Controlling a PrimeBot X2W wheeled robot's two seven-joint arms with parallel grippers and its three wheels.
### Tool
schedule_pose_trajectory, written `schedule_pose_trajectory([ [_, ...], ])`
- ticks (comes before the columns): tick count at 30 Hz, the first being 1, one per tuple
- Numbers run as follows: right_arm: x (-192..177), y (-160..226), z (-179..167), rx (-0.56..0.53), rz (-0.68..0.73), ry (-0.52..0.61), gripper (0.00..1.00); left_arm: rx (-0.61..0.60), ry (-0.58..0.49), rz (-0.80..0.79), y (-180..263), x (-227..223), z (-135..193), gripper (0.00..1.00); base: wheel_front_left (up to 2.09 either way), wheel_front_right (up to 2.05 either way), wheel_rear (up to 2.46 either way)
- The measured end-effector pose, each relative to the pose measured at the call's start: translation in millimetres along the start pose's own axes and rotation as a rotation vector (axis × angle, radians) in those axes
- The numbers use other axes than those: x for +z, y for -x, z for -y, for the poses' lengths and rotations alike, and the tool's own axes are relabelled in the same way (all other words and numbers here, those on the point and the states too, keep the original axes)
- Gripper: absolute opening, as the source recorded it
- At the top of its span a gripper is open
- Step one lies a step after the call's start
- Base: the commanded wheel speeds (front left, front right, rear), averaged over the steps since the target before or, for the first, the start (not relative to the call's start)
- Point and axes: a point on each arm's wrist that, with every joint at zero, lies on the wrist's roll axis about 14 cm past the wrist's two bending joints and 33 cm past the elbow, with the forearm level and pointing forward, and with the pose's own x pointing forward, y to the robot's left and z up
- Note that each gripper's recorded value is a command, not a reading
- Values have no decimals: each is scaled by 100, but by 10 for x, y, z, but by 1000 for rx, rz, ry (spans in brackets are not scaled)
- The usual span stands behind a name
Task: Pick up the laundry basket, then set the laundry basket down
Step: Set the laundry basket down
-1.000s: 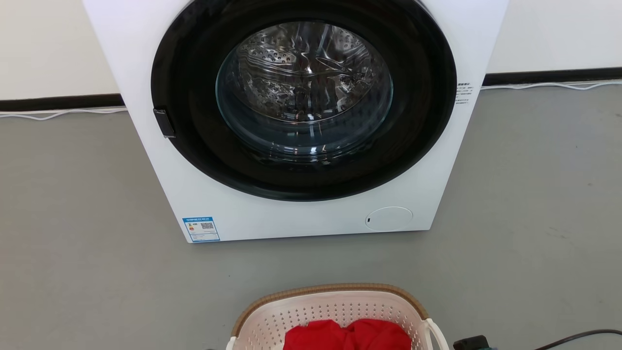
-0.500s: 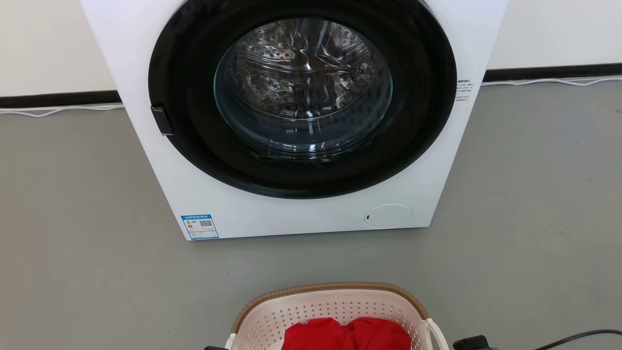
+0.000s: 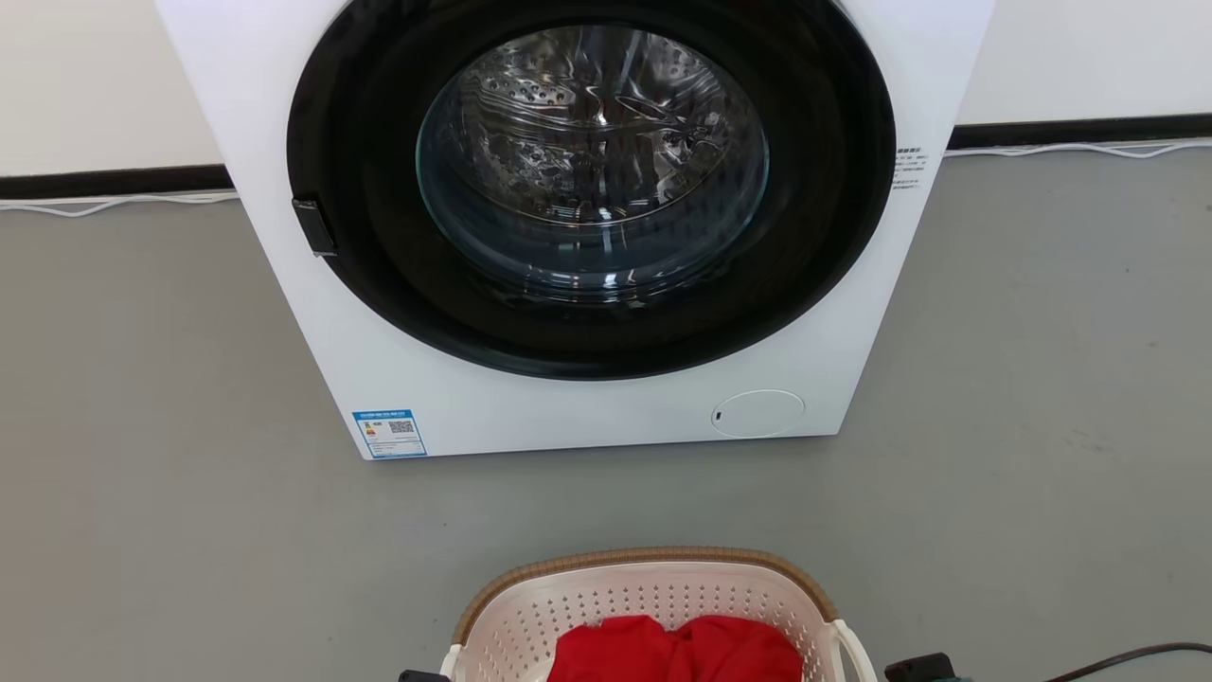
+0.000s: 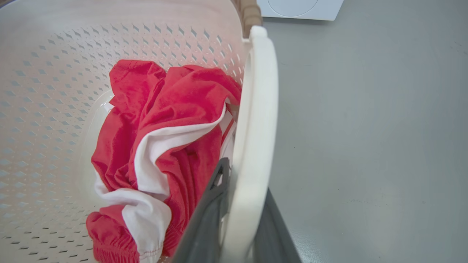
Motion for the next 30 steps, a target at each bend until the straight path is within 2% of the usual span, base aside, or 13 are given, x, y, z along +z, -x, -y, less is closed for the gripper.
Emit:
schedule_pose_trajectory([
  [14,0,-62,29,-4,-13,-12,0,-5,-5,-4,-66,46,-7,0,0,0,0],
  [24,235,-264,65,-1,8,-7,0,-1,-4,25,-243,308,-98,0,0,0,0],
  [30,512,-501,97,5,38,8,0,8,-10,54,-452,575,-236,0,0,0,0],
])
